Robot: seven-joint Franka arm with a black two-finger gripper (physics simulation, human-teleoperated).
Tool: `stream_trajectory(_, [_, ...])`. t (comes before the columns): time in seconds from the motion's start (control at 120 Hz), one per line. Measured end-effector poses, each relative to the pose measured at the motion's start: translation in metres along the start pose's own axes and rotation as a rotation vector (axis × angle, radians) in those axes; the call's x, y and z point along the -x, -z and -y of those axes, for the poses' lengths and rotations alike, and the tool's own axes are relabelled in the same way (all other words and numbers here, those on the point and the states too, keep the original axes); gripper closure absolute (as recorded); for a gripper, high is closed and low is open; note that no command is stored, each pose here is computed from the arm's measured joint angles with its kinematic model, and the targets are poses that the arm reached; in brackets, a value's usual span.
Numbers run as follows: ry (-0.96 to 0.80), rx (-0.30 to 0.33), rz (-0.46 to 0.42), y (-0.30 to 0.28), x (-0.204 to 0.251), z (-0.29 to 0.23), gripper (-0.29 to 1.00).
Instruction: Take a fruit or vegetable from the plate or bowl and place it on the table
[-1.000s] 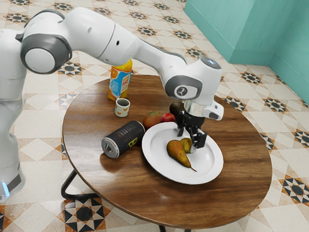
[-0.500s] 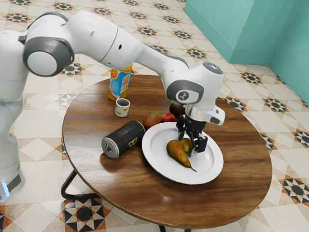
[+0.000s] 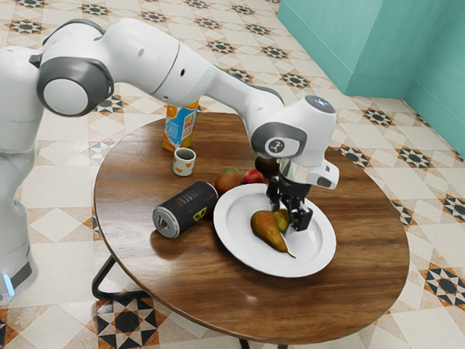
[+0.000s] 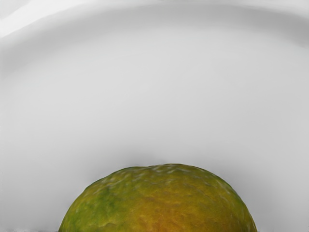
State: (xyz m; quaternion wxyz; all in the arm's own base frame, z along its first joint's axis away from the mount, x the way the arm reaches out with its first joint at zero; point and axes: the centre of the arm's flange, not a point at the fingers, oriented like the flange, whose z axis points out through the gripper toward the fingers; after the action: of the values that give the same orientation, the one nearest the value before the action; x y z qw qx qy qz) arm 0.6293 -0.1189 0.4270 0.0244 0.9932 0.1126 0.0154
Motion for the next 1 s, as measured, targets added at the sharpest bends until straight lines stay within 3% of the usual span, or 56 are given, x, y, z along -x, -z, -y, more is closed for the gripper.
stream_trajectory(0.208, [-0.003,0.012,-0.029,0.02,0.0,-0.007,0.36])
stream_trajectory(0.308, [-0.019,0.04,-0.095,0.07,-0.009,-0.022,0.41])
stream_trajectory(0.433, [-0.02,0.057,-0.146,0.113,-0.021,-0.027,0.36])
stream_trajectory(0.558, [-0.055,0.037,-0.273,0.168,-0.075,-0.076,0.35])
stream_trajectory(0.675, [-0.075,0.021,-0.242,0.144,-0.093,-0.088,0.36])
stream_trajectory(0.833, [-0.085,0.07,-0.175,0.082,-0.117,-0.077,0.35])
stream_trajectory(1.0, [-0.111,0.107,-0.206,0.061,-0.127,-0.082,0.35])
